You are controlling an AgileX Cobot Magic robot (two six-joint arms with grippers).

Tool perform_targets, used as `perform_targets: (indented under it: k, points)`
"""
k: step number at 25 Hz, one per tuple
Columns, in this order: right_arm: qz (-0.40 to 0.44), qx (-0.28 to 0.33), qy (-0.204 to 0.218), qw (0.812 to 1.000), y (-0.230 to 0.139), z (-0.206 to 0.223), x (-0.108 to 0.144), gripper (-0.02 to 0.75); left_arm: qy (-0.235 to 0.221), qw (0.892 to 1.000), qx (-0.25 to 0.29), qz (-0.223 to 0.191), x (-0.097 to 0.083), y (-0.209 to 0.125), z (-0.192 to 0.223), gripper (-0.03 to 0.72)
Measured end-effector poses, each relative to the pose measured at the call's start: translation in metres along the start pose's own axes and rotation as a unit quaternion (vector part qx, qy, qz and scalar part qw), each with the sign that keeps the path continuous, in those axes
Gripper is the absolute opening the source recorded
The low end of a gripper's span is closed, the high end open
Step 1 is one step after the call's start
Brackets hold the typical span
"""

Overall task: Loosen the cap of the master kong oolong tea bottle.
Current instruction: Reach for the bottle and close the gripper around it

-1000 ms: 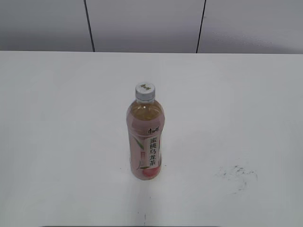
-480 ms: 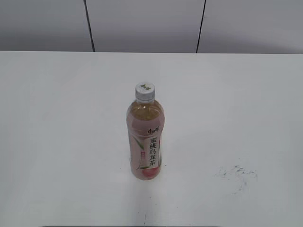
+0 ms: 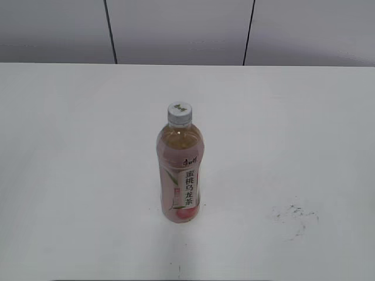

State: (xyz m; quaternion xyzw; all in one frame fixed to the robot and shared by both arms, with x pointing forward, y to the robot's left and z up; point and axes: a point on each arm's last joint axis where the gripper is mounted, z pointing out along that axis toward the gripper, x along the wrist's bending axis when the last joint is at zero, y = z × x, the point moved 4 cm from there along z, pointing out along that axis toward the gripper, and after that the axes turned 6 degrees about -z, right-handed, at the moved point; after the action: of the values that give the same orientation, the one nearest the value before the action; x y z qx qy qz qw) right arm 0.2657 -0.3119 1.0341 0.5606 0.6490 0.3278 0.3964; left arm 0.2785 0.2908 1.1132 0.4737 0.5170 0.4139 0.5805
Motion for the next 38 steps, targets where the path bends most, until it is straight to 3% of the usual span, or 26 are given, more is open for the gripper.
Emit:
perform_targets:
  k: [2, 5, 12, 15, 18, 25, 30, 34, 38]
  points:
    - [0.0, 0.0, 0.0, 1.0, 0.0, 0.0, 0.0, 0.249, -0.002, 1.0, -0.028, 0.005, 0.0, 0.008, 0.01, 0.239]
    - [0.0, 0.0, 0.0, 1.0, 0.0, 0.0, 0.0, 0.249, 0.006, 1.0, -0.01, 0.003, 0.005, -0.002, 0.04, 0.239]
    - [0.0, 0.0, 0.0, 1.0, 0.0, 0.0, 0.0, 0.249, 0.027, 0.999, 0.036, -0.008, 0.025, -0.065, 0.108, 0.239]
    - [0.0, 0.0, 0.0, 1.0, 0.0, 0.0, 0.0, 0.249, 0.008, 0.996, 0.082, 0.017, 0.024, -0.102, 0.128, 0.239]
    - [0.0, 0.0, 0.0, 1.0, 0.0, 0.0, 0.0, 0.249, -0.045, 0.993, 0.099, 0.041, 0.008, -0.127, 0.143, 0.239]
    - [0.0, 0.0, 0.0, 1.0, 0.0, 0.0, 0.0, 0.249, -0.181, 0.961, 0.186, 0.095, -0.041, -0.199, 0.167, 0.254]
    - [0.0, 0.0, 0.0, 1.0, 0.0, 0.0, 0.0, 0.249, -0.287, 0.935, 0.18, 0.103, -0.068, -0.232, 0.168, 0.392]
    - [0.0, 0.0, 0.0, 1.0, 0.0, 0.0, 0.0, 0.249, -0.326, 0.911, 0.233, 0.101, -0.072, -0.268, 0.162, 0.5]
    - [0.0, 0.0, 0.0, 1.0, 0.0, 0.0, 0.0, 0.249, -0.349, 0.891, 0.27, 0.103, -0.076, -0.29, 0.161, 0.543]
